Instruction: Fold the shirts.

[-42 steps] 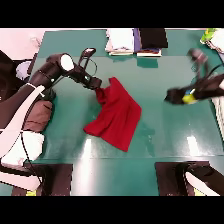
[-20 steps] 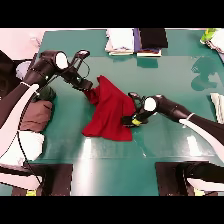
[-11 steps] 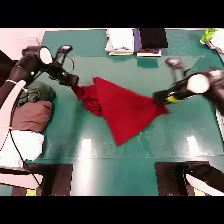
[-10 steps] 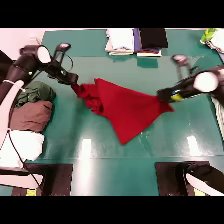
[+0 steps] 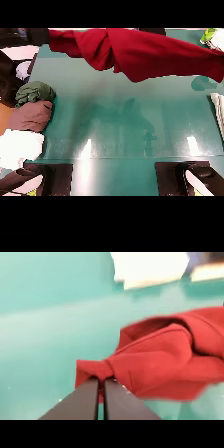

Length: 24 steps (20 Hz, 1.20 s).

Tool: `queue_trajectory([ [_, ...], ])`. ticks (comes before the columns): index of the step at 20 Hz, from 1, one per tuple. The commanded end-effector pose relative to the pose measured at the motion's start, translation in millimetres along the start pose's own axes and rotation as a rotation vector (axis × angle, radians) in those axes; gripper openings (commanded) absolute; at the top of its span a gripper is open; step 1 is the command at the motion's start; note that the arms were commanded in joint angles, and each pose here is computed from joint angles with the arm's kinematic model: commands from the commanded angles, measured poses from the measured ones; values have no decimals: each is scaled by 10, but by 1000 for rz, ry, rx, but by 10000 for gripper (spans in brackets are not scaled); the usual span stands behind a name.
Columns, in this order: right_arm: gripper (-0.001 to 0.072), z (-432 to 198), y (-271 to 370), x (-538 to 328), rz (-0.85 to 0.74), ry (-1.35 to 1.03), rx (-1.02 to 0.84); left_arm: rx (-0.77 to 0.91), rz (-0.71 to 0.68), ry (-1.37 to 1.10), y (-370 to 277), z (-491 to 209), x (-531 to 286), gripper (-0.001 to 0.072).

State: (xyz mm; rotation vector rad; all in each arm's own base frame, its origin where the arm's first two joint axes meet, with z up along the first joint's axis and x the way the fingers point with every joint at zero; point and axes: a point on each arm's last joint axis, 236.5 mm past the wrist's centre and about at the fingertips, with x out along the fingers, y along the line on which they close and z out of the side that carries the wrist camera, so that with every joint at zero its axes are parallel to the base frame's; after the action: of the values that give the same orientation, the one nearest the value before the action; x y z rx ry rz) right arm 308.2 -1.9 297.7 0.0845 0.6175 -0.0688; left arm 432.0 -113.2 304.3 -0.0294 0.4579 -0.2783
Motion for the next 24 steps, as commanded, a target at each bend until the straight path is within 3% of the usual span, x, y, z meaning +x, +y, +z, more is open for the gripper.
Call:
queue_trajectory([
  [1,22,-178,79,-37,28,62,-27,13,-38,70,-103,-187,-217,27],
  [6,23,-1391,445,660,88,382,-135,-32,-35,449,-8,-1689,315,27],
  [11,22,-2337,618,936,105,571,-191,-69,-16,829,93,-3405,290,28],
  [14,22,-2553,630,952,101,617,-201,-70,-23,983,94,-3939,64,28],
  [17,22,-2559,639,957,103,615,-200,-54,-59,1059,39,-4052,-93,30],
  [18,22,-2554,642,961,104,613,-200,-54,-90,1069,-20,-4057,-120,169],
  [19,23,-2553,643,961,103,613,-197,-64,-113,1069,-76,-4046,-125,419],
  [20,23,-2553,643,961,101,613,-189,-74,-126,1059,-116,-3990,-116,507],
  [24,23,-2553,642,961,99,613,-186,-21,-132,860,-144,-3068,-4,510],
])
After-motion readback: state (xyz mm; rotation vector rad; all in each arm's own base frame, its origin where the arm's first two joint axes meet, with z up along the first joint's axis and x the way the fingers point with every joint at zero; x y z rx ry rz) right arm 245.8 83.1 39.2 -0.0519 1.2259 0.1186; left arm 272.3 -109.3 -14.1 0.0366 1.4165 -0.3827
